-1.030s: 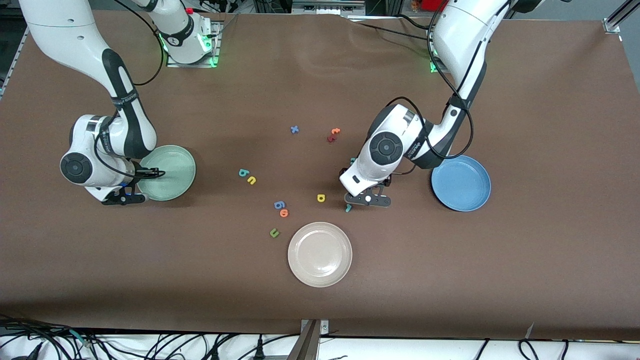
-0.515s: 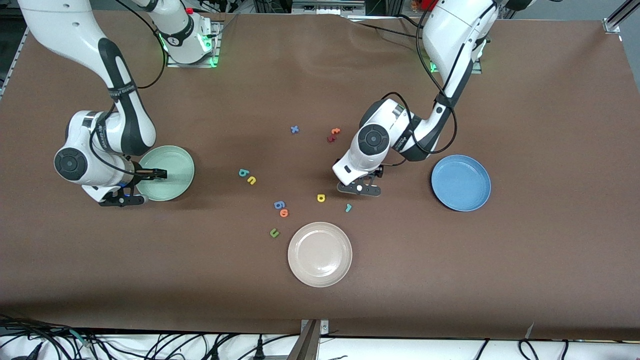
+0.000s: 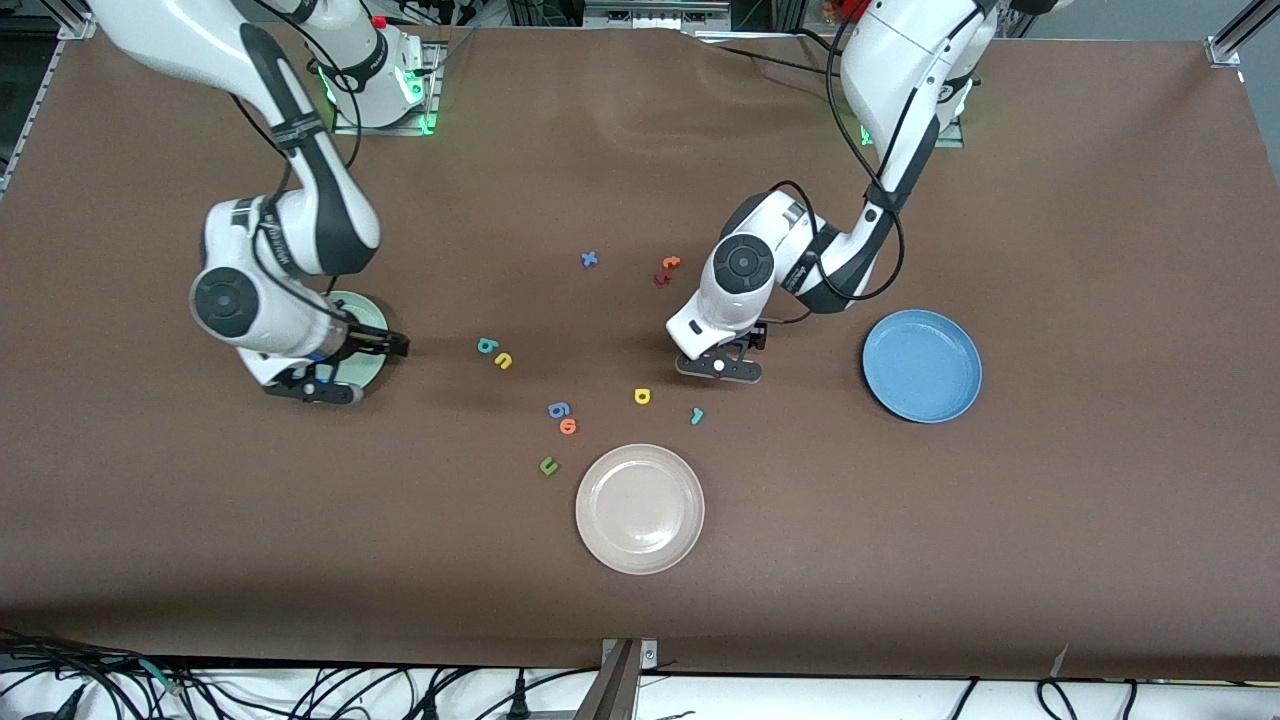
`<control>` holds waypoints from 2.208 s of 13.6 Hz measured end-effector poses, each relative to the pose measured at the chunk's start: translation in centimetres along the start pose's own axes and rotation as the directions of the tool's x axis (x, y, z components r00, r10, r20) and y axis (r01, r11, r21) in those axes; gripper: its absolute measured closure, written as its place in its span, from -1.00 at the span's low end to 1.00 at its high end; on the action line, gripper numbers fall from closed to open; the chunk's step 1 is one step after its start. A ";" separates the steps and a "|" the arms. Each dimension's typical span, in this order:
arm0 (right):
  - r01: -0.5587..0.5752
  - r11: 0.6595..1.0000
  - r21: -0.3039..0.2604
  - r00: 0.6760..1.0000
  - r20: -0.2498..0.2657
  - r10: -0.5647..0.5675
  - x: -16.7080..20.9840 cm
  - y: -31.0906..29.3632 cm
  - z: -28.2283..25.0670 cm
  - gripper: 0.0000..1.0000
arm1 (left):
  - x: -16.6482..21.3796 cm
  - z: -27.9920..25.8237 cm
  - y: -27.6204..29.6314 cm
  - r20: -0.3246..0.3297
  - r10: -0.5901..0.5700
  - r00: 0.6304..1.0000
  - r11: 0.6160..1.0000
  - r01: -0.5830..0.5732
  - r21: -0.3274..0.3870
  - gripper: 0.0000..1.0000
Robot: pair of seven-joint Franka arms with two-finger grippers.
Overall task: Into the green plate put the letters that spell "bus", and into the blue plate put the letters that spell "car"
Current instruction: 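Grasp the cyan c with the left gripper while the right gripper reaches b, then grasp the cyan b with the right gripper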
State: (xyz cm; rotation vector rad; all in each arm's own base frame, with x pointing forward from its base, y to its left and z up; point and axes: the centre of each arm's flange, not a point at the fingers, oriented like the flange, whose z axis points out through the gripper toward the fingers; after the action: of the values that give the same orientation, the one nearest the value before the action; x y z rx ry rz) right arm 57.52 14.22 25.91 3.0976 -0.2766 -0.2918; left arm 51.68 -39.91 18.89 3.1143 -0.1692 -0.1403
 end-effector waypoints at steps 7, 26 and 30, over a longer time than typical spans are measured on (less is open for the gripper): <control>-0.148 0.989 0.024 0.988 -0.041 0.148 -3.3 -8.9 4.3 -0.98 | -2.1 0.6 2.3 -0.022 0.007 1.000 0.998 -0.006 0.059 -0.99; -0.172 0.985 -0.015 0.985 0.004 0.172 -4.4 -9.5 9.8 -0.98 | -4.1 2.3 3.0 -0.048 0.029 0.998 0.998 -0.027 0.050 -0.21; -0.172 0.985 -0.013 0.985 0.002 0.172 -4.3 -9.6 10.1 -0.96 | -4.2 2.3 3.0 -0.049 0.013 0.999 0.999 -0.011 0.048 -0.09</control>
State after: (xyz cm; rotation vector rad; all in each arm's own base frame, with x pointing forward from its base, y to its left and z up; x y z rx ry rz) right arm 53.10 24.39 16.49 3.0343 -0.5364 -0.2919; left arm 47.03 -42.48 17.08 3.1604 -0.1936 -0.0595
